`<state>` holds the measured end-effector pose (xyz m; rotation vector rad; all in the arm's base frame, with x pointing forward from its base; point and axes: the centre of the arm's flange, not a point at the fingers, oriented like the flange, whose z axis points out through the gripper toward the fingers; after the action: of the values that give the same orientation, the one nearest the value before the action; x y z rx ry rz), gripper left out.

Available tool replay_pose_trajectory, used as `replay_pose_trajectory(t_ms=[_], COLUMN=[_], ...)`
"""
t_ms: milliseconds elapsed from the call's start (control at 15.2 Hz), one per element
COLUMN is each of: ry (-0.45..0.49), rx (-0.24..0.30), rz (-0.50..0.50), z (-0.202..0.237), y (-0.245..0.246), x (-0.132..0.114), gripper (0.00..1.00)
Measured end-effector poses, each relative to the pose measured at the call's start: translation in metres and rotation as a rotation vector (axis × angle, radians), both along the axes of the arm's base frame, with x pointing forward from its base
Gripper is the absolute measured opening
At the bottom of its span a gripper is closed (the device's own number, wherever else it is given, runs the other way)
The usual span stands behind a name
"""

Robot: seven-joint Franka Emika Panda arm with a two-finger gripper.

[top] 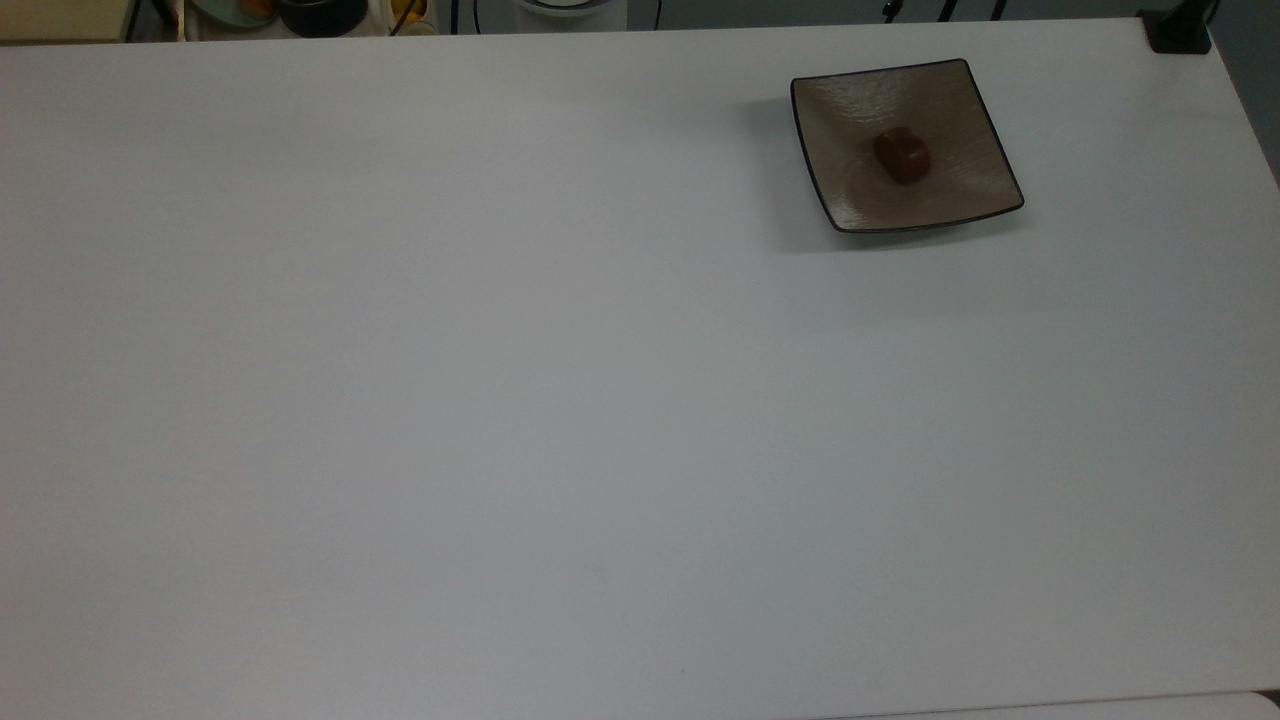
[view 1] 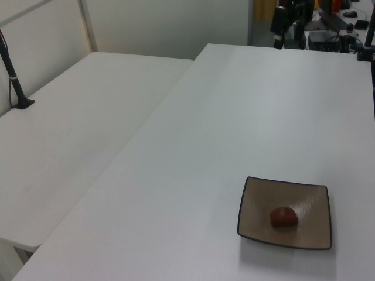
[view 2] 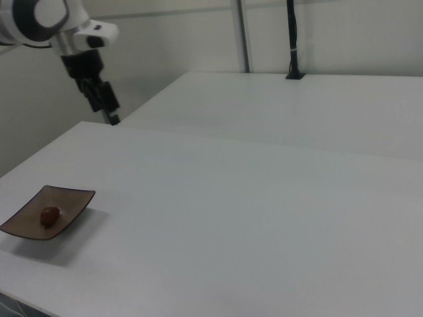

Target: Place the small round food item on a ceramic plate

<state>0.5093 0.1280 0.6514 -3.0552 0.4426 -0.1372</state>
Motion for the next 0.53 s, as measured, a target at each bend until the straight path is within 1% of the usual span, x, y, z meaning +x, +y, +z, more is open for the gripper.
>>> replay_pose_trajectory(t_ms=[66,131,197,525], ry=[0.002,0.001,0.001,0.002], rx=[0.003,0.001,-0.005,-0.028], rz=[0.021,0.048,0.102,0.368], z=[0.0,-0.001,-0.002,-0.019], y=[-0.026,-0.041,-0.058,-0.08], x=[0.005,0.008,0.012,0.027], gripper=[1.0,1.0,1.0,1.0])
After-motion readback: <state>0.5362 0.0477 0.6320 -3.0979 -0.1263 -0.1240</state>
